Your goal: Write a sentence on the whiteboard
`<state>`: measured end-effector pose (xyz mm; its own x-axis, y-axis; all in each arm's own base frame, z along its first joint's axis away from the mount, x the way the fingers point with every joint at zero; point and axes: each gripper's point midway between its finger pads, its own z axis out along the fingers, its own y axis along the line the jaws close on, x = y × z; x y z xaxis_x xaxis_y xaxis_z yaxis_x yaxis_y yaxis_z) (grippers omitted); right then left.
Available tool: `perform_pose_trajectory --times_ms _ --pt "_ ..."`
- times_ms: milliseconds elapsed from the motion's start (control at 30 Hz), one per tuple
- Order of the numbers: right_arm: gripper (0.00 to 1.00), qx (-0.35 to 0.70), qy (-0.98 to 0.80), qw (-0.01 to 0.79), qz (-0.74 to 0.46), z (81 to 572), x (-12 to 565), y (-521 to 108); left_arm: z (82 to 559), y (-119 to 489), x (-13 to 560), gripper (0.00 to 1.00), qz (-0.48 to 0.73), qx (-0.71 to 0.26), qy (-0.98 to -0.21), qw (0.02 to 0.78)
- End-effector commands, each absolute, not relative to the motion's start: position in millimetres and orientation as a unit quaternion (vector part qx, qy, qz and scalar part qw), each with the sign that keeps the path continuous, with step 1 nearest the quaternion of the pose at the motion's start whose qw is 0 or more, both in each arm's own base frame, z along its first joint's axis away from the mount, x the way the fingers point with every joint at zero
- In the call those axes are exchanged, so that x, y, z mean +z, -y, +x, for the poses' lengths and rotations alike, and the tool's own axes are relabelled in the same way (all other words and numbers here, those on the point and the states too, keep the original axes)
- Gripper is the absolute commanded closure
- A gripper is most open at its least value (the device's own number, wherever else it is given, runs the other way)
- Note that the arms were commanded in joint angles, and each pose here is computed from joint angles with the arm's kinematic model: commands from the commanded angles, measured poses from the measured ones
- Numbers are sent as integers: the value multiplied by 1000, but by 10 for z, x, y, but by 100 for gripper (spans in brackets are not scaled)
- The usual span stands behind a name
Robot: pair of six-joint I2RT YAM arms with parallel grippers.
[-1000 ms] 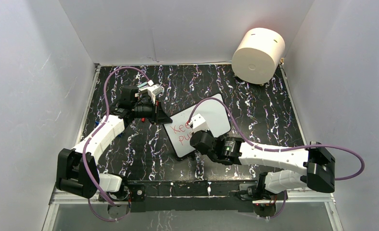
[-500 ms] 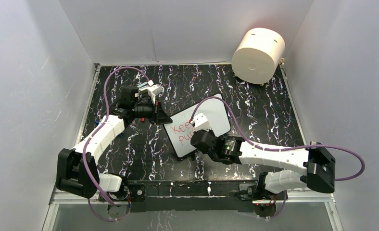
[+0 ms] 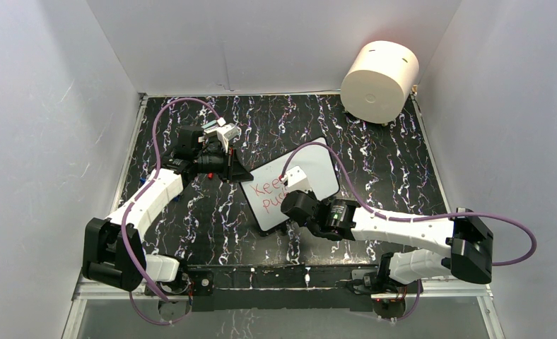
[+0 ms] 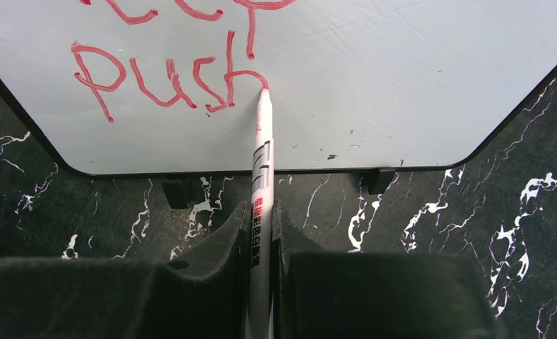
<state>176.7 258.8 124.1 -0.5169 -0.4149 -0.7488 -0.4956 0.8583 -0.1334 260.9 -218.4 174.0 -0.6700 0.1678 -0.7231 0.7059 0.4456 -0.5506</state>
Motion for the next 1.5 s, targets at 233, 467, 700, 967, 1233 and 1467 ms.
perform_pose_trajectory --times_ms 233,467,700,967,1233,1467 --pt "100 57 -873 414 -252 1772 1257 -2594 2591 2083 1440 100 258 -405 -834 270" --pt "100 59 -871 416 -255 1768 1281 -2584 2598 2079 1442 100 258 -404 -835 270" --pt "100 69 -865 431 -249 1785 1402 -2569 2600 2080 1436 100 258 -404 -835 270" --pt "100 70 -850 462 -243 1884 1538 -2569 2596 2080 1436 100 257 -405 -835 269" --pt "100 73 -847 465 -248 1956 1530 -2658 2594 2081 1435 100 258 -405 -835 269" --pt "100 73 -851 456 -249 1988 1457 -2659 2594 2081 1439 100 258 -405 -835 269"
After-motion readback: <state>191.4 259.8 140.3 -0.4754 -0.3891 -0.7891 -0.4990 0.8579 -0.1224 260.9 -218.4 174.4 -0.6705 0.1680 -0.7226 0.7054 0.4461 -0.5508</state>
